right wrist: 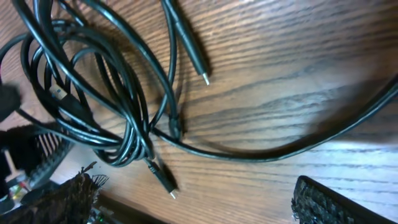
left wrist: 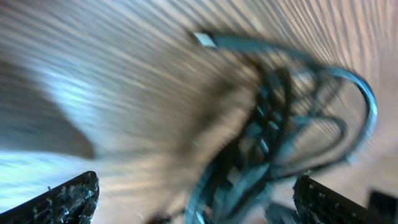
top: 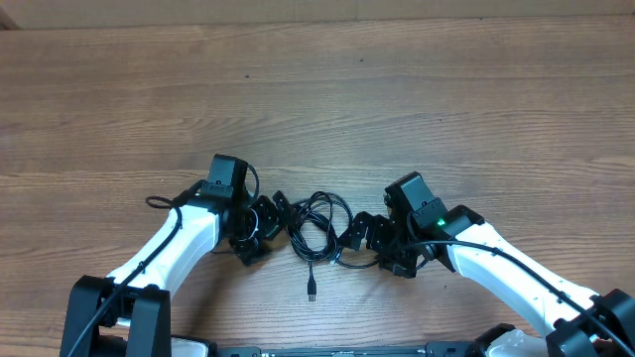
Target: Untangle cables
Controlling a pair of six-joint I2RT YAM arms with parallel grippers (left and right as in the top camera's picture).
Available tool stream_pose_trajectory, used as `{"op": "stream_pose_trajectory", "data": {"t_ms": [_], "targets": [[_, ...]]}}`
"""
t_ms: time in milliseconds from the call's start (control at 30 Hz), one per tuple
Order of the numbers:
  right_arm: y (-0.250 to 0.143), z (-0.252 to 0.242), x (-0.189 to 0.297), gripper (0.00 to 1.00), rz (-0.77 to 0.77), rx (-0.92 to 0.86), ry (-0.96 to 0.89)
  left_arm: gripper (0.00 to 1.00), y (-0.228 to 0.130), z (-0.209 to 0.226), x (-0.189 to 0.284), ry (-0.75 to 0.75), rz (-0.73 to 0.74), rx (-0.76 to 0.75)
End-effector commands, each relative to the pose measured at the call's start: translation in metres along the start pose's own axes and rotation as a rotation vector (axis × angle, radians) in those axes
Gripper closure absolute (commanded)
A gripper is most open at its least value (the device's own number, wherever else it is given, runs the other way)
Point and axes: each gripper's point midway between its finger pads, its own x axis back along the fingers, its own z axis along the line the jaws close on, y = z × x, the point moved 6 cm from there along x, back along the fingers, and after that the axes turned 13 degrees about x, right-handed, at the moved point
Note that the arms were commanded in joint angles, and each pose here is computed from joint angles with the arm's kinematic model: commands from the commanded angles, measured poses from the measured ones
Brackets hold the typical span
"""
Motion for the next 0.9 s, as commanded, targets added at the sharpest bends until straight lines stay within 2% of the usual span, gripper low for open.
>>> {"op": "stream_pose_trajectory", "data": {"t_ms": [0,67,200,433,567,700,767,867], "targets": [[0.006,-0.002,0.001,0.0,-0.044,0.003,-0.039,0.0,-0.023,-0.023,0.005,-0.164,0.191,-0.12],[0.007,-0.003,0.001,0.0,-0.055,-0.018,-0.051,0.0,-0.023,-0.034,0.009,-0.231,0.181,-0.241],[0.008,-0.004,0.007,0.0,-0.086,-0.014,-0.071,0.0,-0.022,-0.035,0.02,-0.225,0.091,-0.302],[0.001,0.0,0.048,0.0,-0.208,0.009,-0.1,0.0,-0.026,-0.01,0.056,-0.091,-0.155,-0.291],[-0.003,0.013,0.074,0.0,-0.307,0.055,-0.026,0.0,-0.031,-0.004,0.081,-0.098,-0.288,-0.303],[-0.004,0.022,0.089,0.0,-0.37,0.086,0.03,0.0,-0.034,-0.003,0.092,-0.137,-0.342,-0.221],[-0.003,0.023,0.09,0.0,-0.381,0.091,0.037,0.01,-0.035,-0.002,0.091,-0.145,-0.327,-0.146],[-0.002,0.023,0.088,0.0,-0.376,0.088,0.032,0.06,-0.035,0.007,0.086,-0.105,-0.293,0.01]]}}
